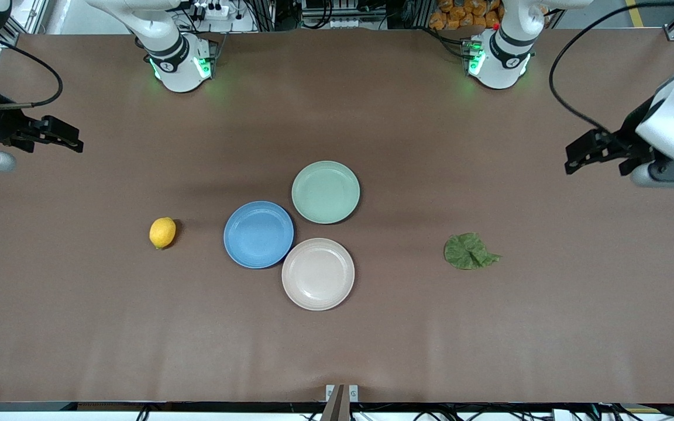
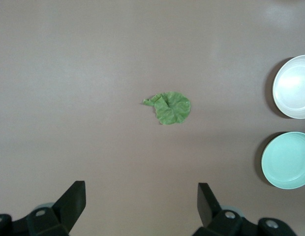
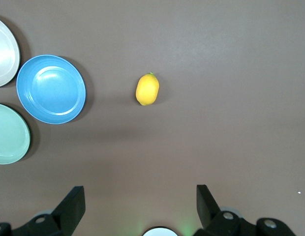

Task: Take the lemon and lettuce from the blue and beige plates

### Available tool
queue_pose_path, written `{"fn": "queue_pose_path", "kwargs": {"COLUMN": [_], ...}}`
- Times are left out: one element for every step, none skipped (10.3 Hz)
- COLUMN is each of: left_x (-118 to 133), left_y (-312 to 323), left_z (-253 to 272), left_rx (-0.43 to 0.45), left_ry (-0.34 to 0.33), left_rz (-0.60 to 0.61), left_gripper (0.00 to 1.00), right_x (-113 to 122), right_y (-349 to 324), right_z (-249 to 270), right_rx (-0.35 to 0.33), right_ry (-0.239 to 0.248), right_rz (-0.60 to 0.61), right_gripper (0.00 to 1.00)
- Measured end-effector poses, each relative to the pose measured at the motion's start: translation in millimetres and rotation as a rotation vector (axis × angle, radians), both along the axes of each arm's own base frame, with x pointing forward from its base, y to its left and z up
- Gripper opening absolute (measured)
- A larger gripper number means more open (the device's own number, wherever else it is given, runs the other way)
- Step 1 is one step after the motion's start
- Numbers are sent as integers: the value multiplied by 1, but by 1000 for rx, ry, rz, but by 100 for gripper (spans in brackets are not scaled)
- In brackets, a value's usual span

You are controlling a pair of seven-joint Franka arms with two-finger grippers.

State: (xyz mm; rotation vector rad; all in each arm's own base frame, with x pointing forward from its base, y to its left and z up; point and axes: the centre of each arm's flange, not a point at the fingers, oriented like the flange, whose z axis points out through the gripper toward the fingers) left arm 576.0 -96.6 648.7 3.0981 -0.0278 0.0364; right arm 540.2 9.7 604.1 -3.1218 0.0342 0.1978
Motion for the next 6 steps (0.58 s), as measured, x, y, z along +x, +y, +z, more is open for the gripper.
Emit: {"fn": "queue_pose_path", "kwargs": {"left_x": [-4, -8, -10, -12, -12, -13], "left_y": [6, 13, 16, 20, 23, 24], "left_z": [7, 12, 16, 17, 17, 17], "left_rx": [-2, -5, -10, -16, -18, -18], "left_ry": [-4, -8, -9, -8, -6, -3], "left_rz": [6, -2, -10, -10, -9, -7], "left_gripper": [100, 100, 100, 100, 100, 100], "right_x": [0, 0, 0, 0, 0, 0], "right_y": [0, 1, 2, 2, 2, 1], "right_z": [0, 0, 0, 0, 0, 0], "right_rx": [0, 0, 0, 0, 1, 1], "right_ry": [1, 2, 3, 3, 3, 3], "right_rz": [1, 4, 6, 5, 4, 3], "right_gripper": [100, 100, 100, 100, 100, 100]}}
